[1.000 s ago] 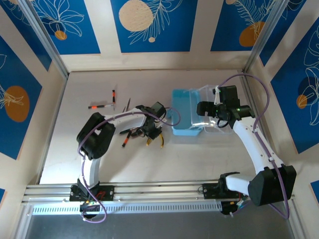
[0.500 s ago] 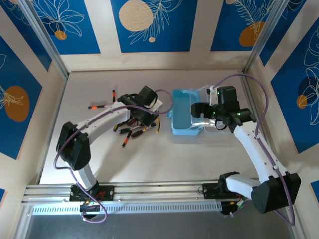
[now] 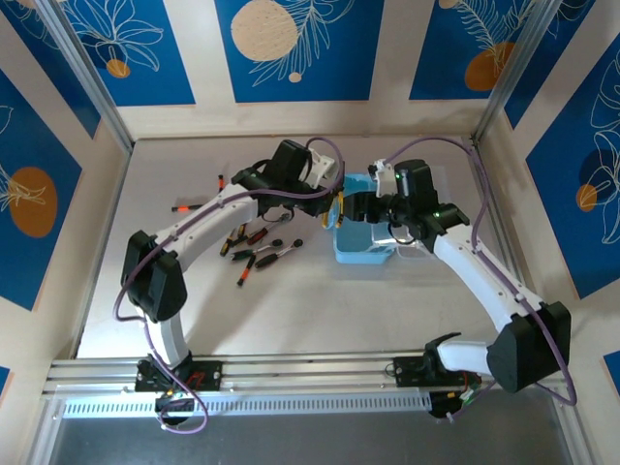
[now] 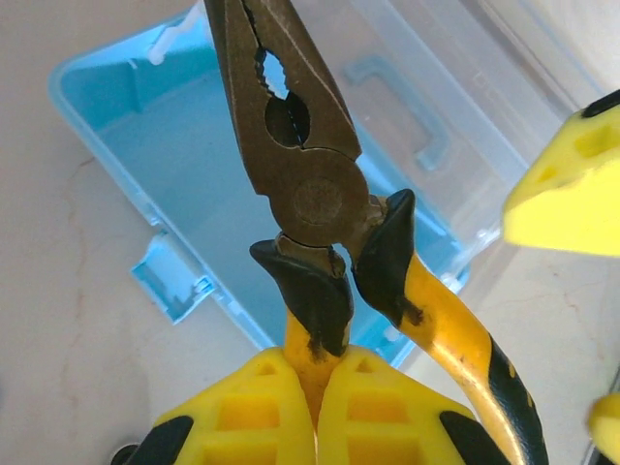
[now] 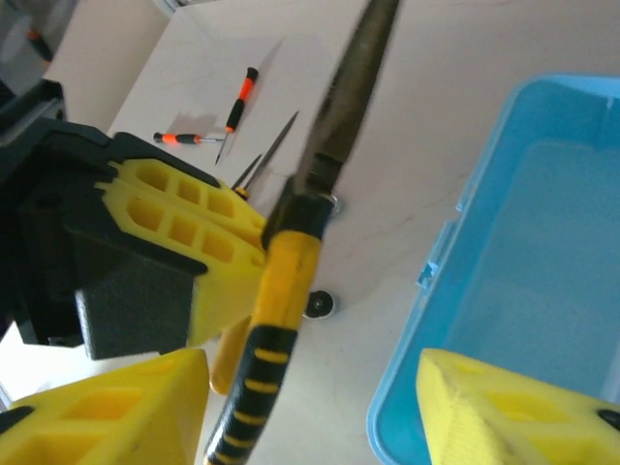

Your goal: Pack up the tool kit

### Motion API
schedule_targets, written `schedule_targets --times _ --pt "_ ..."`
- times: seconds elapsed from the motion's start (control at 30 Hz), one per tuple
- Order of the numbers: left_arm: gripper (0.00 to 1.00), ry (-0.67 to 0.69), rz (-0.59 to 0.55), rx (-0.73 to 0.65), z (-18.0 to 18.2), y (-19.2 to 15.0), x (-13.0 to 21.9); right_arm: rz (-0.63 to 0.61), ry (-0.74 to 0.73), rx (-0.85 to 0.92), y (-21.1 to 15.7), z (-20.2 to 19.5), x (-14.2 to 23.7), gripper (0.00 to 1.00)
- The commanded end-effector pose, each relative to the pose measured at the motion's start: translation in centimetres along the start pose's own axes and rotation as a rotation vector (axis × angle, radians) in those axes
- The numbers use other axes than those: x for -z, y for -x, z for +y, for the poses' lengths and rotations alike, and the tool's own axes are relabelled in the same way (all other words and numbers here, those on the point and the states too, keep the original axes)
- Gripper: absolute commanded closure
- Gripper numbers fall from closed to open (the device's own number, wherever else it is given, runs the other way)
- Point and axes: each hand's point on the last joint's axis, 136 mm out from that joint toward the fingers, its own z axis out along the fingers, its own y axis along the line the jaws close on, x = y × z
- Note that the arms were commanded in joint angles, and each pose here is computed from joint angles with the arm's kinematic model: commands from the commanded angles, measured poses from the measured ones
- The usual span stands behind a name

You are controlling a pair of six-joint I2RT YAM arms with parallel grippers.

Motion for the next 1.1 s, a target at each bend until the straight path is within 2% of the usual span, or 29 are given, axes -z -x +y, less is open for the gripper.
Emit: schedule_targets --times 0.0,0.1,0.3,0.43,0.5,0.6,0.77,0.87,1.0,1.07 --pt "1.00 -0.108 -0.090 0.018 -2.1 2.9 0.6 -0.043 0.069 -0.011 1.6 1.5 -0.2 0.51" --pt "1.00 -0.124 -0.096 0.029 -2.3 3.0 0.5 -0.036 0.079 -0.025 1.5 1.6 -0.8 0.66" --pt "1.00 -0.184 -0.112 0.048 -3.3 3.1 0.7 -0.016 0.069 -0.047 1.0 1.1 -1.9 0.78" --pt "1.00 -0.198 -0.106 0.057 -3.3 2.9 0.4 -0.020 0.049 -0.051 1.0 0.8 -1.8 0.99" --pt "0.98 -0.187 -0.102 0.062 -3.0 2.6 0.3 -0.024 0.037 -0.044 1.2 0.7 -1.4 1.00" --pt "0.78 -0.164 -0.088 0.075 -1.9 1.9 0.3 -0.025 0.019 -0.036 1.2 0.3 -0.7 1.00" --pt "0.32 -0.093 -0.091 0.098 0.8 1.1 1.8 -0.036 -0.014 -0.028 1.4 -0.9 1.3 1.00" --pt "0.18 -0.026 -0.100 0.124 3.2 0.3 3.5 -0.024 -0.025 -0.023 1.2 -1.6 2.4 1.00" --pt "0.09 0.107 -0.082 0.167 7.5 -1.8 5.5 0.041 -0.059 -0.017 0.3 -2.6 3.1 1.00" --pt "0.04 0.218 -0.038 0.178 10.0 -3.6 6.3 0.083 -0.064 -0.029 -0.3 -3.2 2.8 1.00"
